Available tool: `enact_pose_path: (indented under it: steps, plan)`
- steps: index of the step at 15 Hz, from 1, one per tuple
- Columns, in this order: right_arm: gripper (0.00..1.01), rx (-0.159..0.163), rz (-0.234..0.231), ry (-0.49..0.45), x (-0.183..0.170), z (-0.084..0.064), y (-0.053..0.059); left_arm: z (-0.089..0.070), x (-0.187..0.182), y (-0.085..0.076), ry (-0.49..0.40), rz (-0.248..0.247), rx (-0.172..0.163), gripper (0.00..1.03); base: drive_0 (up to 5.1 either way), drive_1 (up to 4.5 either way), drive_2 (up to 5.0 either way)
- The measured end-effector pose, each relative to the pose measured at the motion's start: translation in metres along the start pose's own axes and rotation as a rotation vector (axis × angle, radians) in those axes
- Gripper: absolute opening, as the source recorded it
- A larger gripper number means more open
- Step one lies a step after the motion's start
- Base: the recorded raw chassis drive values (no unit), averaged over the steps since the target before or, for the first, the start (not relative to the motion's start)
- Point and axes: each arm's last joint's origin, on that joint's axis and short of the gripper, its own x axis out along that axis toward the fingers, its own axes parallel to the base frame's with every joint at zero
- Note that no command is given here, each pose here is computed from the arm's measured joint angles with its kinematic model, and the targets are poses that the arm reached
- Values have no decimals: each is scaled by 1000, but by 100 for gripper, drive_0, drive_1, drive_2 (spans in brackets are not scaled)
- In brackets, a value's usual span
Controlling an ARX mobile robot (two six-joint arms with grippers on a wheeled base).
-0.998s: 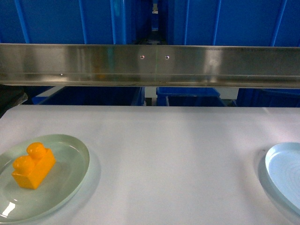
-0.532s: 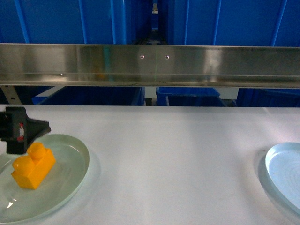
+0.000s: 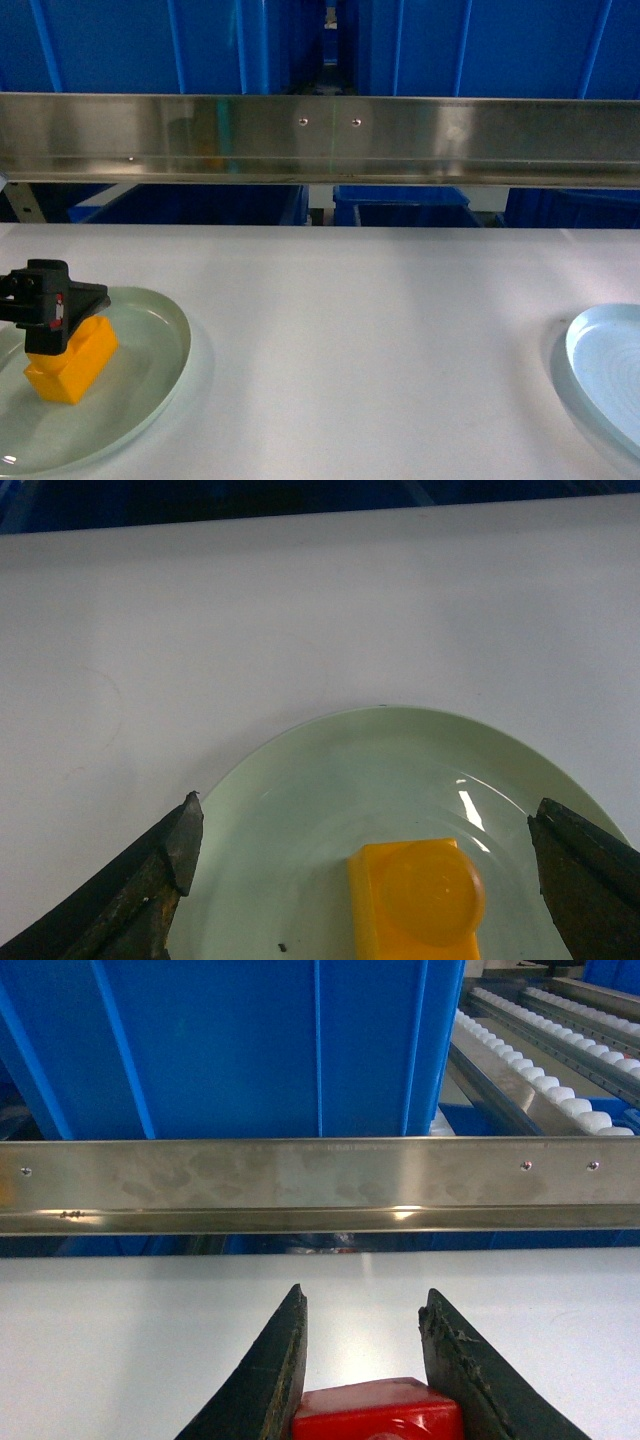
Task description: Sort and place red and yellow blocks in left bins
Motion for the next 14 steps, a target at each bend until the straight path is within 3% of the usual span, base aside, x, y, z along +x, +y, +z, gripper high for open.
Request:
enact_pose_path:
  steps: [5,8,14]
  plan:
    - [28,0,0,0,0,0,0,2,5,-9,-8,-8,30,98,0,0,0]
    - [28,0,0,0,0,0,0,-9,13,-13,33,-12,54,98,0,0,0]
    - [28,0,0,0,0,0,0,-21,18,-5,76,36,69,98,0,0,0]
